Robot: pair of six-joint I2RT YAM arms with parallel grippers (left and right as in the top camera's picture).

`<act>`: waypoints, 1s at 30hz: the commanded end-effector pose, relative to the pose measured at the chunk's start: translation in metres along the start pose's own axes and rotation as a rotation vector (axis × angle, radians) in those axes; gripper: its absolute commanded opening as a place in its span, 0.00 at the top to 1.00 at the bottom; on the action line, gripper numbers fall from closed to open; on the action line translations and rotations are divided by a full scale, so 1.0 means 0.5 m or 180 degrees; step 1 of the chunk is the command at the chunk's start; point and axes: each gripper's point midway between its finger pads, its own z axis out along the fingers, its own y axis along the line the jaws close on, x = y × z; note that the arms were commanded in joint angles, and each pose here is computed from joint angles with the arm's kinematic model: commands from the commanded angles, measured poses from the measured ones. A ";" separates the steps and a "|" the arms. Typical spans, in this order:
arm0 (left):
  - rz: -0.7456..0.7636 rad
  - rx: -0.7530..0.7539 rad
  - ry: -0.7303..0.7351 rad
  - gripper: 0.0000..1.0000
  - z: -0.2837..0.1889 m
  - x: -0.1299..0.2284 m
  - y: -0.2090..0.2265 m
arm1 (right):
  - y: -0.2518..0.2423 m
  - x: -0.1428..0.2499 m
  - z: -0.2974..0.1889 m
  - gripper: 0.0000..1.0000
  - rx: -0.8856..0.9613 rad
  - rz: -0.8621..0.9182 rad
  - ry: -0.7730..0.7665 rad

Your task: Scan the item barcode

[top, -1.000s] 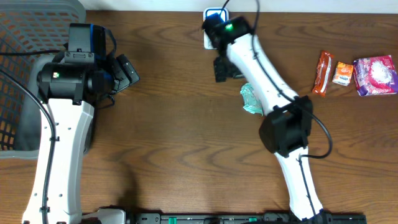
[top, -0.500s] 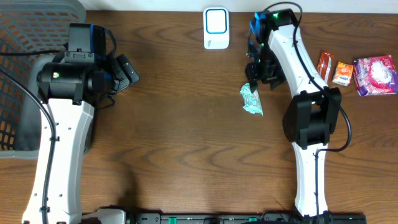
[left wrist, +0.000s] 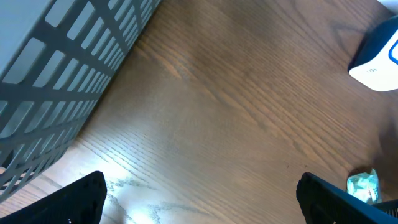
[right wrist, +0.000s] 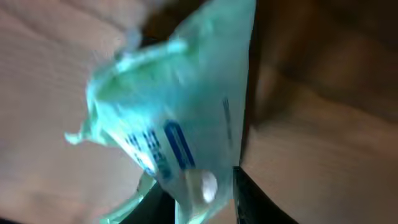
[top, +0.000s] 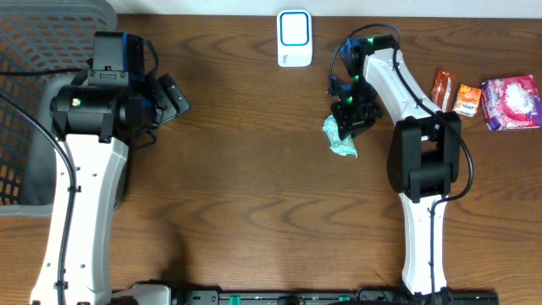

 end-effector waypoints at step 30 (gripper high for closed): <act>0.0037 -0.0020 -0.0023 0.02 -0.003 -0.003 0.003 | 0.080 -0.217 -0.246 0.99 -0.0114 0.0622 -0.1844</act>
